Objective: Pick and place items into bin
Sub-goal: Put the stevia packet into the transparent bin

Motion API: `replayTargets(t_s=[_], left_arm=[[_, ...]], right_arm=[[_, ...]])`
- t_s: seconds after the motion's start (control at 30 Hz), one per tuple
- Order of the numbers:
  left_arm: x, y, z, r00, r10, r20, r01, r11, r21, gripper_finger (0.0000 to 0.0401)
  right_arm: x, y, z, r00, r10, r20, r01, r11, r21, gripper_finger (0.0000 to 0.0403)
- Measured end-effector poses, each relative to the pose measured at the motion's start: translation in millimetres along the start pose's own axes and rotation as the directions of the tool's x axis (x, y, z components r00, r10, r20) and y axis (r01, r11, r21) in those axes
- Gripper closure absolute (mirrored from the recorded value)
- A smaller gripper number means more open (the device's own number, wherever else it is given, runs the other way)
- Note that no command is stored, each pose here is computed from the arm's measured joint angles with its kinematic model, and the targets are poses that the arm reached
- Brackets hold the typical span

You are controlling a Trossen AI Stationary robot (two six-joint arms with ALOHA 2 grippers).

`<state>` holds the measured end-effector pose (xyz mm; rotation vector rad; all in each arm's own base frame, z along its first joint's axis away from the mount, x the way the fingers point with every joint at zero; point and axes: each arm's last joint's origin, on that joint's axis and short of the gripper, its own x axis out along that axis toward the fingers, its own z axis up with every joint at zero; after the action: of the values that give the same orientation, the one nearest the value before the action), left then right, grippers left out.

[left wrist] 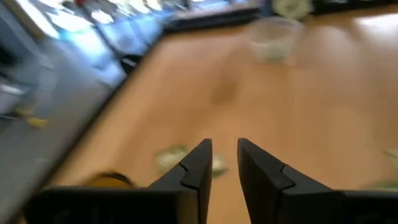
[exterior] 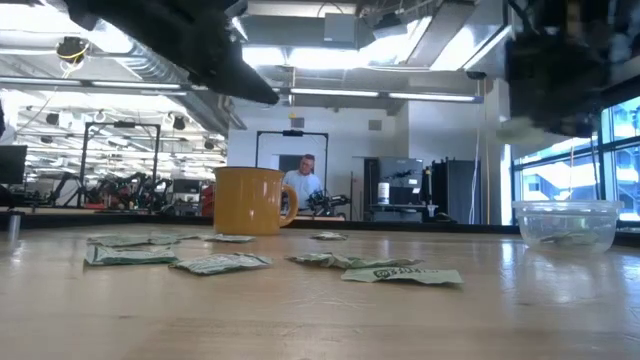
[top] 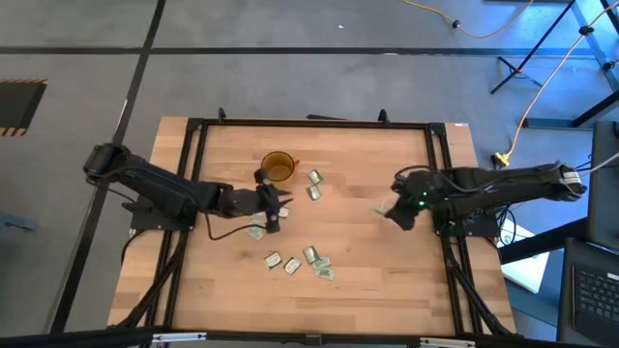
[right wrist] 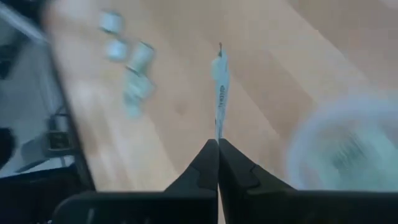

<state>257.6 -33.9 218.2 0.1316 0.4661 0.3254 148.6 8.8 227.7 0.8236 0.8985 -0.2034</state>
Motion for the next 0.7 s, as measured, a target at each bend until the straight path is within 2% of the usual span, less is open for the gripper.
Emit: replayTargets(t_s=[0.17,0.4,0.57,0.7], left_arm=[[1.9,2.0,-6.3,0.982,-0.171,-0.077,0.167,0.984,-0.061,0.0338],[0.7,0.6,-16.3,0.937,-0.298,-0.183,0.278,0.952,-0.126,0.0336],[-0.9,0.3,-22.5,0.913,-0.324,-0.248,0.283,0.941,-0.187,0.0341],[-1.0,0.4,-23.5,0.911,-0.322,-0.258,0.279,0.941,-0.192,0.0342]], right_arm=[[-6.5,-16.3,-15.3,0.980,-0.161,-0.119,0.174,0.979,0.103,0.0402],[-3.4,-18.2,-16.1,0.973,-0.188,-0.133,0.202,0.973,0.107,0.0402],[11.0,-29.8,-22.2,0.946,-0.277,-0.169,0.300,0.944,0.135,0.0403],[18.6,-32.5,-23.1,0.943,-0.283,-0.174,0.306,0.943,0.127,0.0403]])
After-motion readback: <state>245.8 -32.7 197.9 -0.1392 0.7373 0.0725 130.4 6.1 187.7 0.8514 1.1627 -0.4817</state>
